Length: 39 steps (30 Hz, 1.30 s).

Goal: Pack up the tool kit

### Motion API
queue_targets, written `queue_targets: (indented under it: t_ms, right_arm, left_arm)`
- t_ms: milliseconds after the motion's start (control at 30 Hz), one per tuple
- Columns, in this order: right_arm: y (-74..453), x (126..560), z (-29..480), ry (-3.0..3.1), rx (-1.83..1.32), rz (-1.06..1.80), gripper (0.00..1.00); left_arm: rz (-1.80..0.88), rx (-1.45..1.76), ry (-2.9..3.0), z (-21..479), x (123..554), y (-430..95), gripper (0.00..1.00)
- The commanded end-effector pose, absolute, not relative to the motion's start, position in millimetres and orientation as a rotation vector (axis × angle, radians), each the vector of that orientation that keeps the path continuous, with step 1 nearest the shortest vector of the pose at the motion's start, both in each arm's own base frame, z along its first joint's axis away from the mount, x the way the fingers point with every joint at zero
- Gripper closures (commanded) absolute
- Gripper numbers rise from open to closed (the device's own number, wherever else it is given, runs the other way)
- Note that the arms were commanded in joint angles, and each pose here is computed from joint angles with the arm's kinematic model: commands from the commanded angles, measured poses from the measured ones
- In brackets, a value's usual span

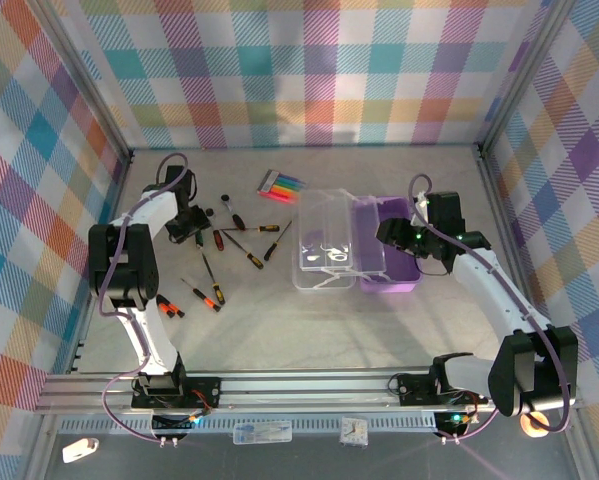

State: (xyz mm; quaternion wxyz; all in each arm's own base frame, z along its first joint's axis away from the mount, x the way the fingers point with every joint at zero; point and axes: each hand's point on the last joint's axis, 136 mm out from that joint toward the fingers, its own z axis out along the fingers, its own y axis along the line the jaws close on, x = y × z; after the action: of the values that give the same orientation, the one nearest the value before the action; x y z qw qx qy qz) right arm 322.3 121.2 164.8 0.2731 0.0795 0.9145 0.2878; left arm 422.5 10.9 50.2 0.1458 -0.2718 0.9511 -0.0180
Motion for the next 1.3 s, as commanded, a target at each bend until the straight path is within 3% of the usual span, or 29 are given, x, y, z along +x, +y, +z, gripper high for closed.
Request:
queue_targets:
  t_ms: [0, 267, 533, 800, 1267]
  right_arm:
    - [125.8, 320.1, 160.6, 2.466, 0.211, 0.799, 0.46]
    - [125.5, 320.3, 166.7, 2.462, 0.2, 0.79, 0.47]
    - [123.3, 319.4, 171.6, 2.46, 0.197, 0.772, 0.48]
    - [120.2, 318.7, 177.0, 2.454, 0.193, 0.746, 0.48]
    - [123.4, 317.8, 180.0, 2.447, 0.193, 0.775, 0.48]
  left_arm:
    - [-0.05, -0.749, 2.812, 30.1, 411.8, 4.7, 0.51]
    - [-0.017, -0.748, 2.867, 7.3, 403.4, 1.4, 0.58]
    - [-0.056, -0.774, 2.824, 8.3, 409.9, -0.8, 0.84]
    - [-0.085, -0.762, 2.783, 24.7, 408.1, -2.4, 1.0]
    - [-0.147, -0.688, 2.651, 80.3, 396.9, -18.8, 1.0]
